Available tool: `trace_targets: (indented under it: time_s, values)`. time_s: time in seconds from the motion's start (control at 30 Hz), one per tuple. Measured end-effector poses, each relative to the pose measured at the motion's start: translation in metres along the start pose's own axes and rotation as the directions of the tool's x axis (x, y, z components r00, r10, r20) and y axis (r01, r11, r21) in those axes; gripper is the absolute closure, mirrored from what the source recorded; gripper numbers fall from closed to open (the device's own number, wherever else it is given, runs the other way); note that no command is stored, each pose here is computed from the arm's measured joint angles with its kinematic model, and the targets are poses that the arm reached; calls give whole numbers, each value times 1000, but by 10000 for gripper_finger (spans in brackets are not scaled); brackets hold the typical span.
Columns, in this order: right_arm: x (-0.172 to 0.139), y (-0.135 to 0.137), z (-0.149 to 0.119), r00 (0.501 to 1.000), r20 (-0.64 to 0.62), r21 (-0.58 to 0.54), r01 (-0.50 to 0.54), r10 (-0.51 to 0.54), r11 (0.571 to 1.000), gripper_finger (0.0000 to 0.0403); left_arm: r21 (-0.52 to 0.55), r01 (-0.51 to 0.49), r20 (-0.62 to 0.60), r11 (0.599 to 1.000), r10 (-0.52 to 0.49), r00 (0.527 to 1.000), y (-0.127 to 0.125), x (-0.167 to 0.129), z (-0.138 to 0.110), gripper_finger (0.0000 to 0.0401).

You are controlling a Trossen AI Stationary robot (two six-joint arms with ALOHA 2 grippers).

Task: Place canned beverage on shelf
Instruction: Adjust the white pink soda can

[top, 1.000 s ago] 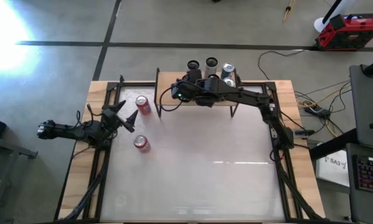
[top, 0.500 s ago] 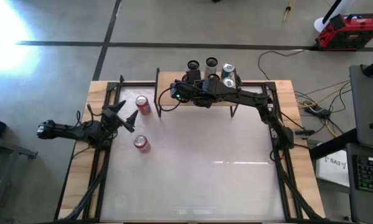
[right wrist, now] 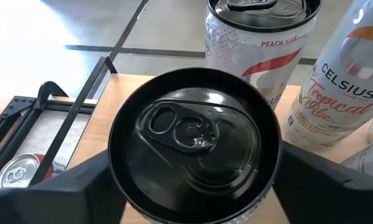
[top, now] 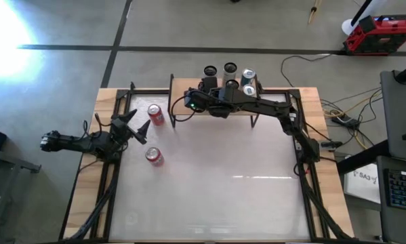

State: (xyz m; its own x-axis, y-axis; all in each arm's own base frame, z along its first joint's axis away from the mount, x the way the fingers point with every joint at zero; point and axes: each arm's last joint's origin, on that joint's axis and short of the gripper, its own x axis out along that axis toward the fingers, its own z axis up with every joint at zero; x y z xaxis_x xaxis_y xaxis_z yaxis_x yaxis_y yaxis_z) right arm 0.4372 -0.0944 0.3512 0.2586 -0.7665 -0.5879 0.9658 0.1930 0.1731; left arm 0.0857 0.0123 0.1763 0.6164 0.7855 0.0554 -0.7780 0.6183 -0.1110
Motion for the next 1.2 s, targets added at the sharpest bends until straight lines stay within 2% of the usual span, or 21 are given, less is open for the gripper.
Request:
trace_targets:
  time_s: [0.13,0.23,0.5,0.7,1.2]
  values:
    - [0,0,0,1000,1,0,0,0,1000,134,0,0,0,1000,0,1000,0,0,0,3]
    - [0,0,0,1000,-1,-3,0,0,1000,149,0,0,0,1000,0,1000,0,0,0,3]
    - [-7,-2,-3,1000,-17,-45,1,-2,999,143,0,0,0,1000,0,1000,0,0,0,3]
    - [-17,-9,0,999,-44,-36,15,-17,999,143,0,0,0,1000,0,1000,0,0,0,3]
    - [-18,-14,3,998,8,-59,63,-63,996,143,0,0,0,1000,0,1000,0,0,0,3]
